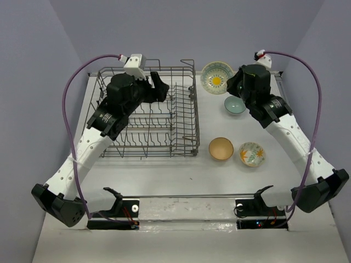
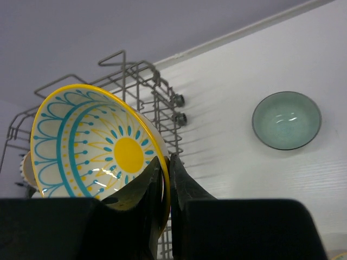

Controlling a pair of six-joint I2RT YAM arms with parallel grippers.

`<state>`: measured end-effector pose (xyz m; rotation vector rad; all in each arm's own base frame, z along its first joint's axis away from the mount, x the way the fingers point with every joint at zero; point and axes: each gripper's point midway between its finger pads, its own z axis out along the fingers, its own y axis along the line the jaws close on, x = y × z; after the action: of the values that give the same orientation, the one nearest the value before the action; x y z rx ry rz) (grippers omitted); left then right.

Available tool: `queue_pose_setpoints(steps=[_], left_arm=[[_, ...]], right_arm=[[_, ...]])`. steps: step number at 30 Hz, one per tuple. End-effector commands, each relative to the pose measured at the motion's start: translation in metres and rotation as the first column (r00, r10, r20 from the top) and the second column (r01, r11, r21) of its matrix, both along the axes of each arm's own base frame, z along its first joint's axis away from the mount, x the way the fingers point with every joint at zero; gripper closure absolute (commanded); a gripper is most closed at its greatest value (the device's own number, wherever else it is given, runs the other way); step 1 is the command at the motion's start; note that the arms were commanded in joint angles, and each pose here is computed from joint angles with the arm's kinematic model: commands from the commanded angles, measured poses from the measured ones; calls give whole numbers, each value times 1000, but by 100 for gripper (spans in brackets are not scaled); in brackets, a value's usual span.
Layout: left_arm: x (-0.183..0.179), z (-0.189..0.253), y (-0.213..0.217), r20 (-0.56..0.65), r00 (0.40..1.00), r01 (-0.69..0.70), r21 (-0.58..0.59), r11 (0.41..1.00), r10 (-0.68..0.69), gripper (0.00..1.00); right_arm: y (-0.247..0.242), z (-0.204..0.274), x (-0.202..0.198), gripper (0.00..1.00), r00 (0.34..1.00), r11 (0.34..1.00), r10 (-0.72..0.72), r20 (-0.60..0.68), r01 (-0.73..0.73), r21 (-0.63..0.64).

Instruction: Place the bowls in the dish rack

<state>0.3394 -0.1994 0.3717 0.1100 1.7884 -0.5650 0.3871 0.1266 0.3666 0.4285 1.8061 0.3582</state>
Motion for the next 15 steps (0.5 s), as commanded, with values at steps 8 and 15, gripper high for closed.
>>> queue_pose_setpoints(steps=[8, 15], left_arm=[[1, 31, -46, 21, 977, 211, -186, 959, -211, 14], [12, 12, -54, -20, 974, 216, -194, 957, -224, 15]], right_arm=[[87, 26, 4, 99, 985, 987, 160, 61, -160, -11], [125, 31, -7, 99, 972, 975, 223, 73, -222, -25]])
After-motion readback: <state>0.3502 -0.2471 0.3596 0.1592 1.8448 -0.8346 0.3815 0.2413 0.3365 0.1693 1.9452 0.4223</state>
